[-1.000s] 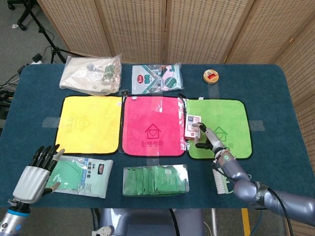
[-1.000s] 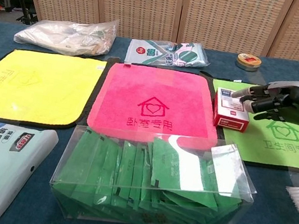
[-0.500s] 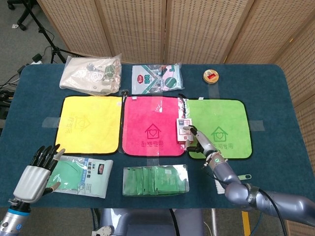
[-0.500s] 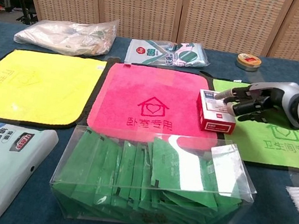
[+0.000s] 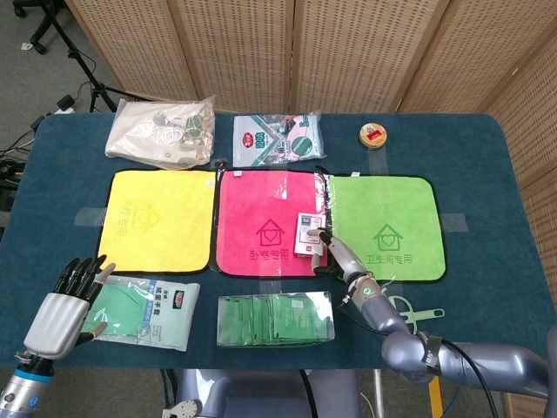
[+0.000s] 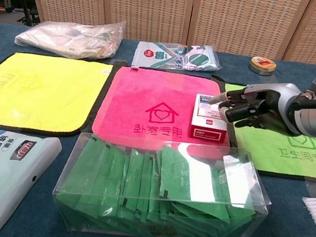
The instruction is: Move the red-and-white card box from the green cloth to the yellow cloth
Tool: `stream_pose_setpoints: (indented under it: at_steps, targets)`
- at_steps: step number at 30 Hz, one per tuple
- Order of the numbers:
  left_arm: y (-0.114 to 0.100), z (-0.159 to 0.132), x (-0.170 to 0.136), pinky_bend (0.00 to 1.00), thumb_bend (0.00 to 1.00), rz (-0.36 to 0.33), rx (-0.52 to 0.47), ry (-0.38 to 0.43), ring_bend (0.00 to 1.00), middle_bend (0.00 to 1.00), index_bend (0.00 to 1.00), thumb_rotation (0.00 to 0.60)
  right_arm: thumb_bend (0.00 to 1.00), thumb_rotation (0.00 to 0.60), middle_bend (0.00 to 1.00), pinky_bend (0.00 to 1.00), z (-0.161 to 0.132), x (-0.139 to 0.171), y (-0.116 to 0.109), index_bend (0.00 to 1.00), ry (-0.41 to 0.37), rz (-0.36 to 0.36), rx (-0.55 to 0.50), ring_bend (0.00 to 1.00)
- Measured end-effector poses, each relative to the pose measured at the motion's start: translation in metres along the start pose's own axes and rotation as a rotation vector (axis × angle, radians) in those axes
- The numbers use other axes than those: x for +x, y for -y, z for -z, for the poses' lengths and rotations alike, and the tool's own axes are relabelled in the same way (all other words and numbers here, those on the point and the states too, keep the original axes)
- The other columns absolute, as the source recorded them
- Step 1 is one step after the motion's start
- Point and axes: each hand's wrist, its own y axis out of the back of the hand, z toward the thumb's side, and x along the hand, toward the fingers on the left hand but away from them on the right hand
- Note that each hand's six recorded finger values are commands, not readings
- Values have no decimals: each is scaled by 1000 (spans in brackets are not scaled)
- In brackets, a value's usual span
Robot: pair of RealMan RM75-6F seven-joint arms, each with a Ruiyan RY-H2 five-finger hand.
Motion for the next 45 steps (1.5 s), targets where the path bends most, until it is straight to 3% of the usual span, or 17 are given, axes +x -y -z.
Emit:
stream_pose_setpoints:
  at_steps: [28,34,40,45]
  targets:
    - [-1,2,1,0,111,4,-7,-4,0,0,0,600,748,600,11,0,-36,6,64,131,-37,-82,86,0]
    - [-1,2,1,0,111,2,-7,-5,0,0,0,600,738,600,11,0,-35,6,54,131,-31,-48,109,0]
    - [-1,2,1,0,111,2,-6,-6,0,0,0,600,626,600,0,0,-30,8,27,131,-32,9,146,0]
    - [0,2,1,0,111,3,-3,-8,0,0,0,600,608,600,0,0,-22,15,7,131,-51,47,226,0]
